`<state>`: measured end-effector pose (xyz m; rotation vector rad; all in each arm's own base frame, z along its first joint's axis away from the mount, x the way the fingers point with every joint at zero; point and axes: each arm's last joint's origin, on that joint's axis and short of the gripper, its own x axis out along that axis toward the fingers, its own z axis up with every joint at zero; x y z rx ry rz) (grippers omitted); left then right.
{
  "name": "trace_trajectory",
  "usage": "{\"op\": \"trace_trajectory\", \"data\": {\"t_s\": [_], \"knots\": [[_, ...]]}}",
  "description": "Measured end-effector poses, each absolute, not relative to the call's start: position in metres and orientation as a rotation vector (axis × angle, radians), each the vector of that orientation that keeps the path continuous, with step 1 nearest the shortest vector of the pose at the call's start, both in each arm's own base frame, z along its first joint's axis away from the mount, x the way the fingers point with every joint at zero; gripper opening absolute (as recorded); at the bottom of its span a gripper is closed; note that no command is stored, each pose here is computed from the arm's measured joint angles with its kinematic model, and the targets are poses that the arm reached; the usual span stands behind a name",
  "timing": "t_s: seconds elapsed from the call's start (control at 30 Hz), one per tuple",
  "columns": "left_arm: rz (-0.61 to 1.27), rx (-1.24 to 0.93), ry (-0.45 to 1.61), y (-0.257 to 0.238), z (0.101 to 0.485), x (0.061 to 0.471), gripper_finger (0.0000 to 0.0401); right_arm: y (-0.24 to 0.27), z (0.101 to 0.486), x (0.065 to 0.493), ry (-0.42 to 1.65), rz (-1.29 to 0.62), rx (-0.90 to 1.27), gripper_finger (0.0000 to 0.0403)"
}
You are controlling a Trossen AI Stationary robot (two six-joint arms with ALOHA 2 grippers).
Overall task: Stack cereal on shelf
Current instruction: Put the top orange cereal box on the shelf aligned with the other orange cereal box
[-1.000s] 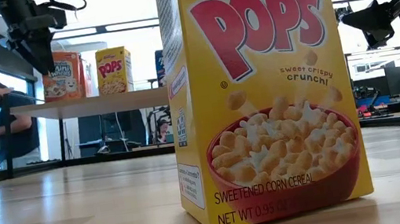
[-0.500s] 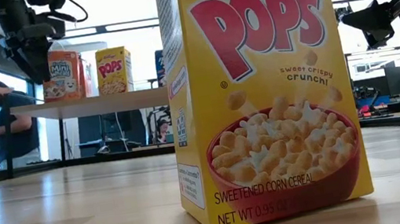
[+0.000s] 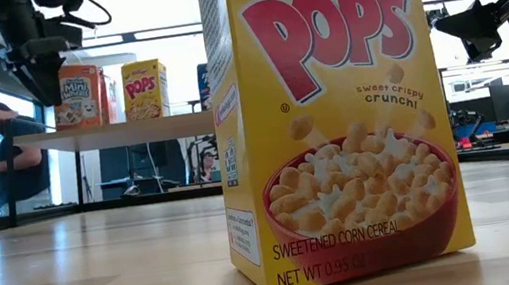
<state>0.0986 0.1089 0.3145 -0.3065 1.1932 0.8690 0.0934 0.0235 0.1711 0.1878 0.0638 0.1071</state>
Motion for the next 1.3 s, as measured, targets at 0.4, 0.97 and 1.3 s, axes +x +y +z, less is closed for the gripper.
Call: {"op": "trace_trajectory", "data": {"t_s": [0.4, 0.97, 1.3], "knots": [[0.914, -0.323, 1.229, 0.106, 0.314, 0.094, 0.0235, 0.024, 0.171, 0.093, 0.064, 0.107, 0.188, 0.0256], [0.758, -0.397, 1.135, 0.100, 0.316, 0.101, 0.0235, 0.024, 0.171, 0.093, 0.064, 0.107, 0.188, 0.0256], [0.789, -0.359, 1.136, 0.108, 0.313, 0.111, 0.0235, 0.024, 0.171, 0.093, 0.064, 0.107, 0.188, 0.0256]]}}
